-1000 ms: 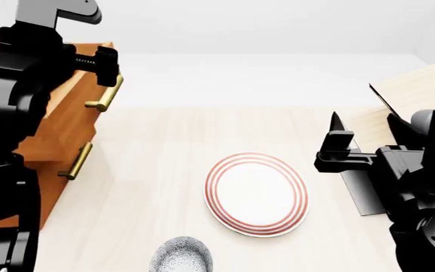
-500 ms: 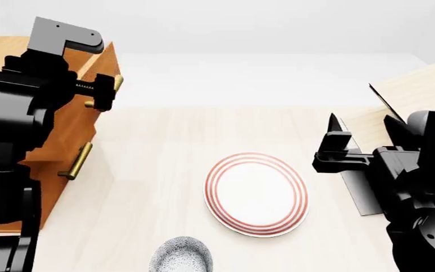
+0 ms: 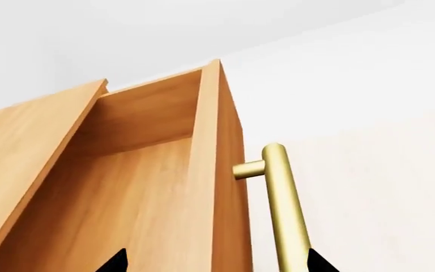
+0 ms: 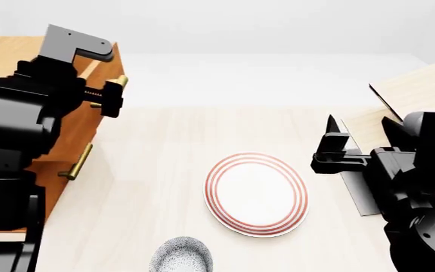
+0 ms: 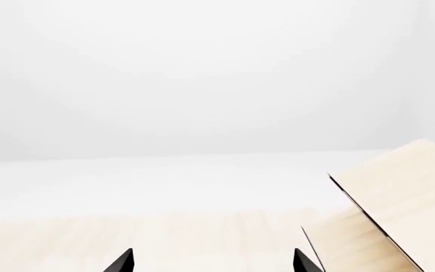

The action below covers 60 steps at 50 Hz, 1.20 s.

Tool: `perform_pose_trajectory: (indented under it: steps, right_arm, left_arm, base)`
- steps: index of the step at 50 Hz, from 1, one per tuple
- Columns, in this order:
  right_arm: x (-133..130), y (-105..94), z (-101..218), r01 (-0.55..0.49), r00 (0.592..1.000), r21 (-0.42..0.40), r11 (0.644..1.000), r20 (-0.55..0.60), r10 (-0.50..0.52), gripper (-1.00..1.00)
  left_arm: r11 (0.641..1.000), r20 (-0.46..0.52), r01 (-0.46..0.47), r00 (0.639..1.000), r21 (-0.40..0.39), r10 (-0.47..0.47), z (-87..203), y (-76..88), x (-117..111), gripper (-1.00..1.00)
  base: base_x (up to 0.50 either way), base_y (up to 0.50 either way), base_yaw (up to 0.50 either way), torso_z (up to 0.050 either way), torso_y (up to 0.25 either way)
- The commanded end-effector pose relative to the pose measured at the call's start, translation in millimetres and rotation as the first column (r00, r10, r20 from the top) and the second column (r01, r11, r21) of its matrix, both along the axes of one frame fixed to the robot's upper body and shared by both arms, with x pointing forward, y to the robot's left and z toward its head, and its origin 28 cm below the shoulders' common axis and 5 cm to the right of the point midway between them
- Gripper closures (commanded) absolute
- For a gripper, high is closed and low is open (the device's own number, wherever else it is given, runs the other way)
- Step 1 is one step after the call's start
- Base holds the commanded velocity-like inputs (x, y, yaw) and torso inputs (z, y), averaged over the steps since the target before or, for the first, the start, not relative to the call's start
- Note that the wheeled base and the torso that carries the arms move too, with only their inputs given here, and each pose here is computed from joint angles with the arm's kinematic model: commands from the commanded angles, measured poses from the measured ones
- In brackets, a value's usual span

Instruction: Open the top drawer of the cabinet and put the bowl in it.

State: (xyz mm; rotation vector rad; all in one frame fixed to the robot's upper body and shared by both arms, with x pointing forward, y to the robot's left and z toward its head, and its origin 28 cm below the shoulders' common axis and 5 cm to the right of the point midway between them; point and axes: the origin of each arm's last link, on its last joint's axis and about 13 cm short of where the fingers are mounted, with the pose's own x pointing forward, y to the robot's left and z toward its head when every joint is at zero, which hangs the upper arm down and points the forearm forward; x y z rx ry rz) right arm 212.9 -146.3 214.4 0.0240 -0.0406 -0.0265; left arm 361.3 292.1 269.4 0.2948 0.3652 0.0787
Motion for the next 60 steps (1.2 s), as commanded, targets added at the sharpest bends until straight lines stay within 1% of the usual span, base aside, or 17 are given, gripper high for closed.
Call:
perform_pose_trajectory:
  steps: [1,10,27,35,41,46,57,60]
  right_arm:
    - [1,0.4,0,0.001,1.000,-0.005,1.000,-0.001,-0.001,-1.00]
    - [1,0.6,0,0.001,1.000,-0.005,1.000,-0.002,-0.001,-1.00]
    - [0,0.7,1,-0.001,1.000,-0.004,1.000,-0.003,0.001,-1.00]
    - [-2,0.6,4,0.001,1.000,-0.009,1.000,0.000,-0.001,-1.00]
    - [-1,1.9,4,-0.005,1.000,-0.007,1.000,0.000,0.005,-1.00]
    - [0,2.8,5,-0.011,1.000,-0.009,1.000,0.000,0.011,-1.00]
    - [0,2.8,5,-0.011,1.000,-0.008,1.000,-0.003,0.011,-1.00]
    - [1,2.7,4,-0.010,1.000,-0.007,1.000,-0.005,0.010,-1.00]
  left_arm:
    - [0.991,-0.092,0.116,0.988,-0.068,-0.122,-28,-18.7,1,-1.00]
    - [0.983,-0.104,0.161,0.980,-0.086,-0.169,-37,-28.7,-1,-1.00]
    - [0.953,-0.117,0.248,0.956,-0.175,-0.270,-53,-52.3,-5,-1.00]
    - [0.946,-0.135,0.273,0.945,-0.176,-0.298,-60,-57.7,-9,-1.00]
    - [0.935,-0.130,0.301,0.936,-0.189,-0.328,-59,-63.8,-11,-1.00]
    - [0.918,-0.106,0.339,0.925,-0.207,-0.365,-51,-72.3,-13,-1.00]
    - [0.889,-0.084,0.400,0.901,-0.224,-0.427,-46,-87.1,-19,-1.00]
    - [0.876,-0.069,0.419,0.892,-0.239,-0.446,-43,-92.5,-21,-1.00]
  base:
    - [0.00,0.00,0.00,0.000,0.000]
    - [0.00,0.00,0.00,0.000,0.000]
    - [0.00,0.00,0.00,0.000,0.000]
    - [0.00,0.00,0.00,0.000,0.000]
    - [0.00,0.00,0.00,0.000,0.000]
    - [0.00,0.00,0.00,0.000,0.000]
    - [0.00,0.00,0.00,0.000,0.000]
    - [0.00,0.00,0.00,0.000,0.000]
